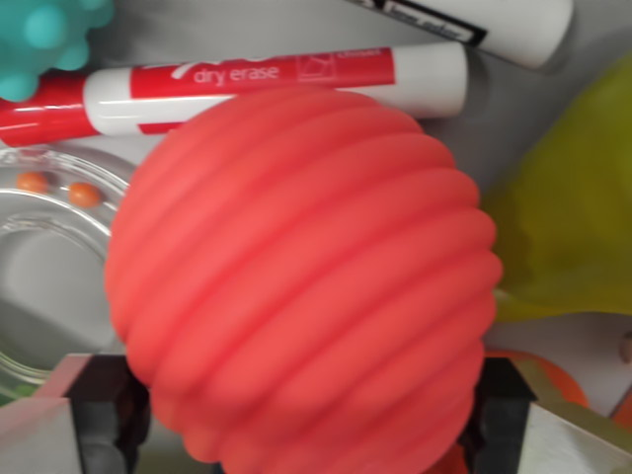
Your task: Pick an object from the bin
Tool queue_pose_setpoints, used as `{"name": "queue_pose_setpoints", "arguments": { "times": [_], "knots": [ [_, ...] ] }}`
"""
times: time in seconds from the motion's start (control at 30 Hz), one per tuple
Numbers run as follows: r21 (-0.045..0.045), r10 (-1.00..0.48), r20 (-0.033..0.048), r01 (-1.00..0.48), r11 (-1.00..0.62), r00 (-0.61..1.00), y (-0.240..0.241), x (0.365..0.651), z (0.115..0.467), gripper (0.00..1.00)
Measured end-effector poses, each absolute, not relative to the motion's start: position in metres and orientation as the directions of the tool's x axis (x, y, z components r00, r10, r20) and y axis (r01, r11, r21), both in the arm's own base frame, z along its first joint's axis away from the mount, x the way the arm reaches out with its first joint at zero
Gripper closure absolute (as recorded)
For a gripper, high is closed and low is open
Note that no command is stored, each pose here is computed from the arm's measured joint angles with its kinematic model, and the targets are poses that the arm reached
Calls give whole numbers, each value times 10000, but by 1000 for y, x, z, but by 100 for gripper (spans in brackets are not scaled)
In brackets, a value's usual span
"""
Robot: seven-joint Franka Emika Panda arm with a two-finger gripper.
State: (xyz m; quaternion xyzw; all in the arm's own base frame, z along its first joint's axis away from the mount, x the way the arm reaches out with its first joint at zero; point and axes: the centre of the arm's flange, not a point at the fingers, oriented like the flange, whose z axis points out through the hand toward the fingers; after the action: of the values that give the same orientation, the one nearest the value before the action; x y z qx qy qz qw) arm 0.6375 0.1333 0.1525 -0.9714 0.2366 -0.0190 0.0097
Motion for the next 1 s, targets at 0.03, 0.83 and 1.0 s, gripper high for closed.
{"name": "queue_pose_setpoints", "arguments": {
  "times": [0.03, 0.83, 1.0],
  "knots": [
    [-279, -4599, 322, -4592, -8879, 8874, 133, 638, 153, 100],
    [-337, -4592, 392, -4582, -8882, 8874, 134, 640, 156, 100],
    [-338, -4592, 394, -4581, -8882, 8874, 134, 640, 157, 100]
  ]
}}
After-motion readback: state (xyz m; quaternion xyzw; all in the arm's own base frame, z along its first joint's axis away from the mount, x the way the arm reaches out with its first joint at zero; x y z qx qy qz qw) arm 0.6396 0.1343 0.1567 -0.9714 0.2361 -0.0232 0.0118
